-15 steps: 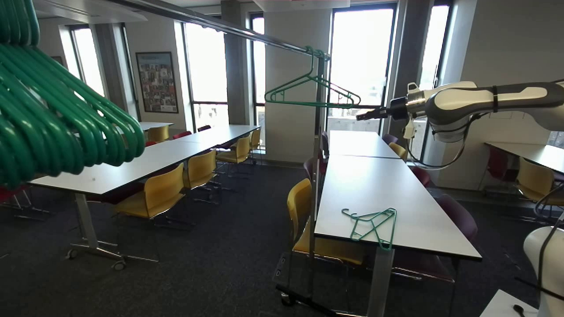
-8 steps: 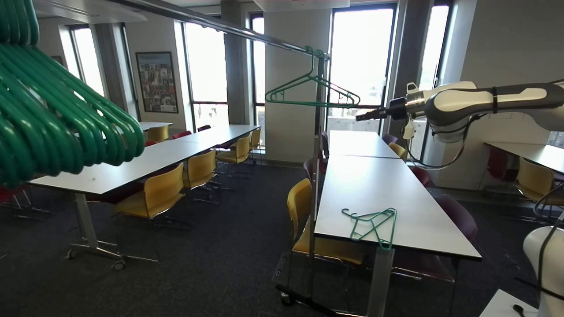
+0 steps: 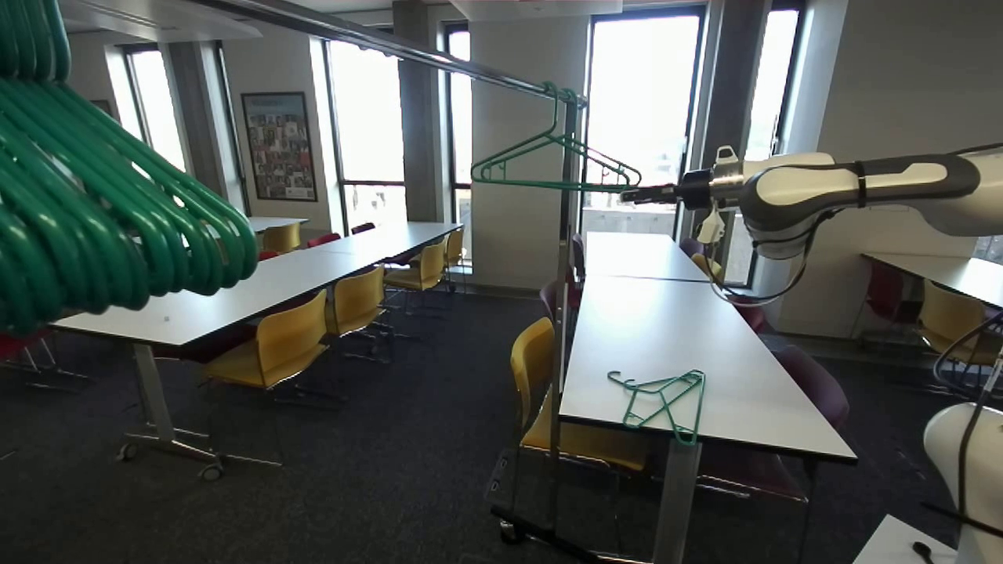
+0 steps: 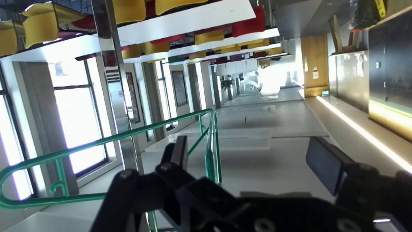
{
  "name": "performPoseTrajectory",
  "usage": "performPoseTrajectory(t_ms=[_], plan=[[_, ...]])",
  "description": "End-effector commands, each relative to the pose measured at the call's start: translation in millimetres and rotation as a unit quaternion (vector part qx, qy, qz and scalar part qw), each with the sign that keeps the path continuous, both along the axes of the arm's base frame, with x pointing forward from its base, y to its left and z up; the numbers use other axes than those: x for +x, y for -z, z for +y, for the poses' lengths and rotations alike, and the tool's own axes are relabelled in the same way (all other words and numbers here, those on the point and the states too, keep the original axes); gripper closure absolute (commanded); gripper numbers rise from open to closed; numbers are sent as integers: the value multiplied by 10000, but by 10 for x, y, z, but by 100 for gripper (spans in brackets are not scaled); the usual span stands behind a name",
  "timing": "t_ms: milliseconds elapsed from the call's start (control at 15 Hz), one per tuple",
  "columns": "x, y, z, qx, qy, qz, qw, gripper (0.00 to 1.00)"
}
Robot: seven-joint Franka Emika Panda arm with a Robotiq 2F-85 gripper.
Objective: Put one hanger from the rail on the table.
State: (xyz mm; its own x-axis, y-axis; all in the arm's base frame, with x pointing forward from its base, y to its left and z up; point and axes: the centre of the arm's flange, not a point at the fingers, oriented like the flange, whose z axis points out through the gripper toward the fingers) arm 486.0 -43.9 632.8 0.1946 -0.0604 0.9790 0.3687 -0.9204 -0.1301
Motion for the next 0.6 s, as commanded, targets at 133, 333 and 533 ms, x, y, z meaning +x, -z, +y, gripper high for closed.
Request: performPoseTrajectory(t_ms=[133, 333, 533], plan=[[228, -153, -170, 39, 286, -476, 9984, 0], [278, -233, -225, -82, 317, -631, 9975, 0], [299, -267, -258, -132, 372, -677, 9969, 25]])
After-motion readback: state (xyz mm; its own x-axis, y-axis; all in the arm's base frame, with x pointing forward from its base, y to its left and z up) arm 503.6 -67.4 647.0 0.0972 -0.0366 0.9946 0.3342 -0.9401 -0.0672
